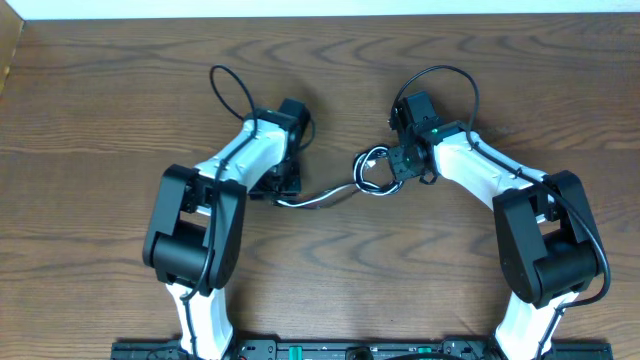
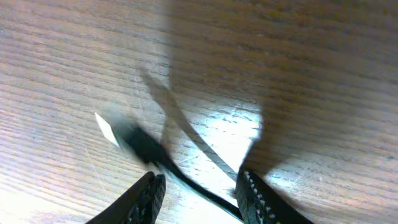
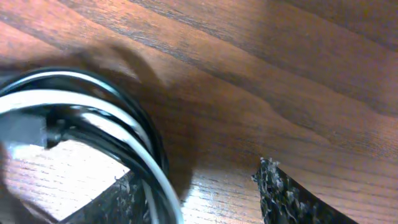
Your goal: Untangle cables
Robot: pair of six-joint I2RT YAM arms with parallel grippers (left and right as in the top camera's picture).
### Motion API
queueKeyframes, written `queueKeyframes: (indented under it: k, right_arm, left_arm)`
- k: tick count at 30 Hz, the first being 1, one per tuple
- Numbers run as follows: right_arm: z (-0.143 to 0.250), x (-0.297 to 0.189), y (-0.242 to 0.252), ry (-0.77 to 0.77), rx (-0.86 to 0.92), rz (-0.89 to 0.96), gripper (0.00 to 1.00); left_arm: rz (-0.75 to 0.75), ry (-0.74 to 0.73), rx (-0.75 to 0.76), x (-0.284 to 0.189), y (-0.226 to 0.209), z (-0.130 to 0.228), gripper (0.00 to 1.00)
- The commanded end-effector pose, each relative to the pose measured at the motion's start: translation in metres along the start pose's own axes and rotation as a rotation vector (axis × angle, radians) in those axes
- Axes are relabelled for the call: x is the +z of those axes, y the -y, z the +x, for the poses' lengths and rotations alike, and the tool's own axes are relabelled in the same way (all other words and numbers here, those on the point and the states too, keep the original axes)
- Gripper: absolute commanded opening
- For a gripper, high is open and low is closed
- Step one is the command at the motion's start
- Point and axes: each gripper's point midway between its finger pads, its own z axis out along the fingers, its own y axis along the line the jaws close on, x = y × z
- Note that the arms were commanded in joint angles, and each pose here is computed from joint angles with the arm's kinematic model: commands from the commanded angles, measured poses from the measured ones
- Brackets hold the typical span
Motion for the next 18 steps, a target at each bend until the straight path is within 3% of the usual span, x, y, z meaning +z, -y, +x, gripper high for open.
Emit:
queueKeyframes:
  k: [1, 5, 8, 18]
  right_arm:
    - [0.019, 0.012, 0.015, -0.052, 0.043, 0.059, 0.5]
    - [0.012, 0.012, -0.001, -0.031, 0.047, -0.035, 0.44]
    - [0.001, 0.002, -0.016, -0.007, 0.046, -0.121, 0.47]
    - [-0.039, -0.066, -0.028, 0.153, 0.036, -0.206, 0.57]
  left_arm:
    - [0.051, -0.082, 0.004, 0.016, 0.006, 0.013, 0.43]
    - [0.092, -0.084, 0.042, 0.013, 0.012, 0.012, 0.43]
    - [0.1, -0.067, 0.041, 0.005, 0.013, 0.006, 0.5]
    - [0.163, 0.06, -0.019, -0.053, 0.006, -0.029, 0.54]
